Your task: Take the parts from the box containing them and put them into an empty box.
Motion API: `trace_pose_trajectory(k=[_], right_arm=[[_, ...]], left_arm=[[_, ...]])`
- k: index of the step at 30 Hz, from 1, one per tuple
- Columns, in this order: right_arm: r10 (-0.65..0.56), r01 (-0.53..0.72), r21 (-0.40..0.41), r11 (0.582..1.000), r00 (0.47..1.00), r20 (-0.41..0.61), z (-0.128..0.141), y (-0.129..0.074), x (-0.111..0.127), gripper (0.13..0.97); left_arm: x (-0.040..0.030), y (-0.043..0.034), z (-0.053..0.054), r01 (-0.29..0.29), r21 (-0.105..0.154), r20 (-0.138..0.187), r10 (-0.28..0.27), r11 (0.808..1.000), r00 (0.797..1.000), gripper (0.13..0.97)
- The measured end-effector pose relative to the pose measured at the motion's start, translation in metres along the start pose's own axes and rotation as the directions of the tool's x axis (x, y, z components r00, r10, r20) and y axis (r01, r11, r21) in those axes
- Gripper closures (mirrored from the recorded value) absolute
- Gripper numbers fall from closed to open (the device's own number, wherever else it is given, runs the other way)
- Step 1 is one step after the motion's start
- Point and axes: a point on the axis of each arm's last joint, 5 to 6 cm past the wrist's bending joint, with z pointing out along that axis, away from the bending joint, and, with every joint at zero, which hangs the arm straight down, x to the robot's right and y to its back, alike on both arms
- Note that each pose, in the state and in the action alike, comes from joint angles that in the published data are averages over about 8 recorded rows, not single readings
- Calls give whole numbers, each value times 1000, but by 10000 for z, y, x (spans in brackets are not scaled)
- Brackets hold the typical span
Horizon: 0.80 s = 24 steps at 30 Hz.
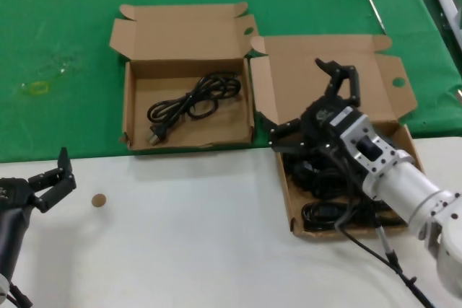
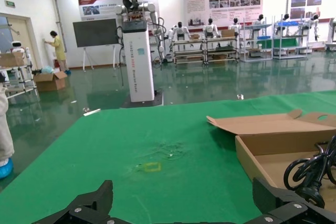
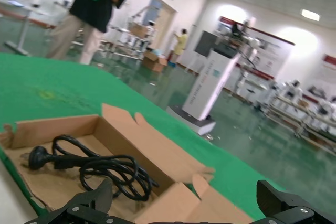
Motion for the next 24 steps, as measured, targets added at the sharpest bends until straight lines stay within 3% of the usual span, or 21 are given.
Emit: trace_pose_trajectory(k=[3, 11, 24], right_arm=[[52, -52, -13, 999, 998, -31, -70, 40, -19, 130], [184, -189, -39, 981, 976, -117, -264, 143, -65, 130], [364, -391, -56, 919, 892, -268, -602, 298, -126, 130]], left_arm=[[0, 0, 0, 0, 0, 0, 0, 1000, 1000, 177], [0, 0, 0, 0, 0, 0, 0, 1000, 1000, 155], [0, 0, 0, 0, 0, 0, 0, 1000, 1000, 132]])
